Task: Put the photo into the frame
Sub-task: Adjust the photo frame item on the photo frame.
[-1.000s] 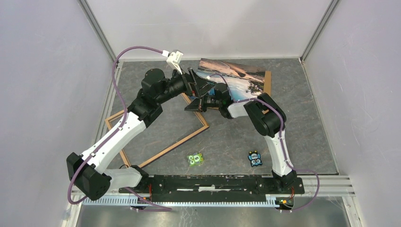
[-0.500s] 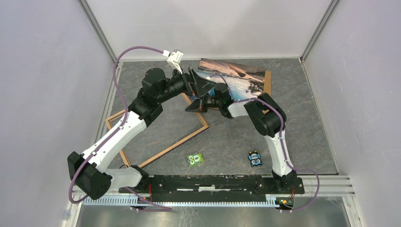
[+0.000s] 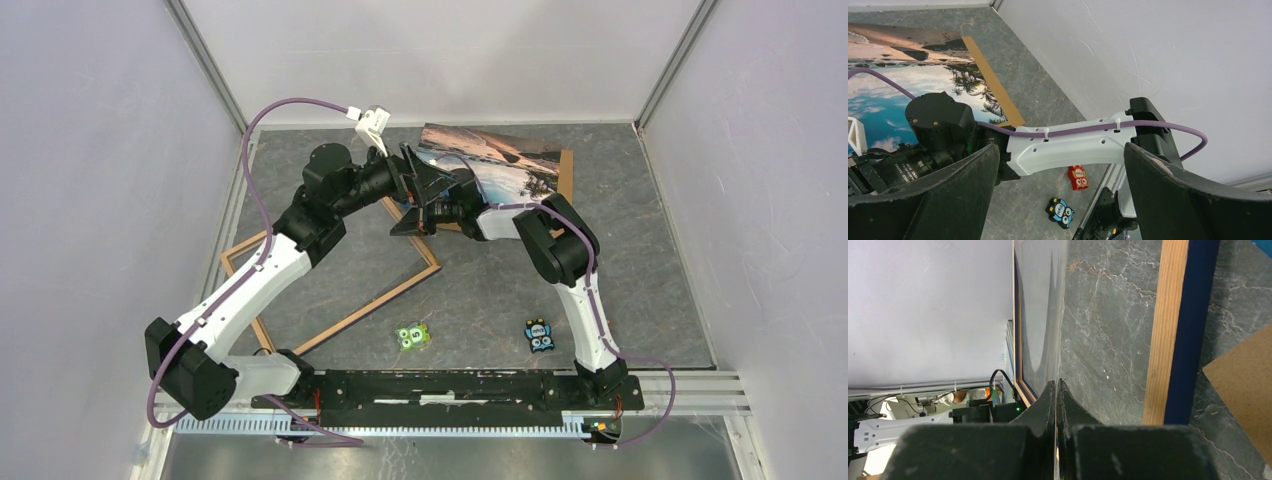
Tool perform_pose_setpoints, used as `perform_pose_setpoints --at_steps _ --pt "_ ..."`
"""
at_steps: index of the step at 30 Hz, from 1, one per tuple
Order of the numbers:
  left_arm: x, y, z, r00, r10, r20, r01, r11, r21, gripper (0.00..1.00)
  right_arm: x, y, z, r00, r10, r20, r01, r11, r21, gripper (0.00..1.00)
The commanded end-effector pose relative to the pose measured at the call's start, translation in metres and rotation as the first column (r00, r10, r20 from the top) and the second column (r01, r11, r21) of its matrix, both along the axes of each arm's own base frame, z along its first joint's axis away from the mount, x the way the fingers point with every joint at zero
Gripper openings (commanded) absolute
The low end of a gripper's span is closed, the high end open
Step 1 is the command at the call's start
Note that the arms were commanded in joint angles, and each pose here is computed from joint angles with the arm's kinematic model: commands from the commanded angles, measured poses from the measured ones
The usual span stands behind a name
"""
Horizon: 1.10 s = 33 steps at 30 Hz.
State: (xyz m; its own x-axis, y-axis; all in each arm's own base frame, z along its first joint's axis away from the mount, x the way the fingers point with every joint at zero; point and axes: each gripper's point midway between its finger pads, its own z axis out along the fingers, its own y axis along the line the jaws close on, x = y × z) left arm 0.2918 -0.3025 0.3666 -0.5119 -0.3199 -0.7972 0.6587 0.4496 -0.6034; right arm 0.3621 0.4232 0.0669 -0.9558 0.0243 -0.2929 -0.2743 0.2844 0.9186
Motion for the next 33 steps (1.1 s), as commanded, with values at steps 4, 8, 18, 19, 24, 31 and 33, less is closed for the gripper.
perform_pose_setpoints --at_steps 4,8,18,19,24,31,33 --pt "-0.001 -0.002 0.007 1.000 -0.021 -0.017 0.020 0.999 -0.050 1.00 0.002 0.001 0.004 0.998 0.045 0.054 -0.044 0.999 -0.007 0.00" --pt "-0.001 -0.002 0.007 1.000 -0.023 -0.020 0.022 0.998 -0.051 1.00 0.003 0.000 0.003 0.997 0.048 0.069 -0.046 0.999 -0.017 0.10" --pt "-0.002 -0.003 0.008 0.999 -0.033 -0.027 0.032 0.998 -0.062 1.00 0.004 0.000 0.000 0.993 0.043 0.112 -0.034 0.997 -0.076 0.24" --pt "-0.001 -0.003 0.008 0.999 -0.032 -0.029 0.031 0.998 -0.062 1.00 0.004 0.000 0.000 0.992 0.042 0.119 -0.033 0.996 -0.082 0.25" --pt "-0.001 -0.003 0.007 0.999 -0.034 -0.033 0.031 0.997 -0.065 1.00 0.005 -0.001 0.002 0.989 0.036 0.146 -0.019 0.993 -0.114 0.24" --pt "-0.002 -0.003 0.008 0.999 -0.040 -0.035 0.037 0.997 -0.070 1.00 0.006 -0.006 0.000 0.979 0.068 0.191 -0.030 0.980 -0.195 0.36" --pt "-0.002 -0.003 0.009 0.999 -0.040 -0.036 0.037 0.997 -0.072 1.00 0.009 -0.009 0.000 0.975 0.072 0.208 -0.024 0.973 -0.228 0.39"
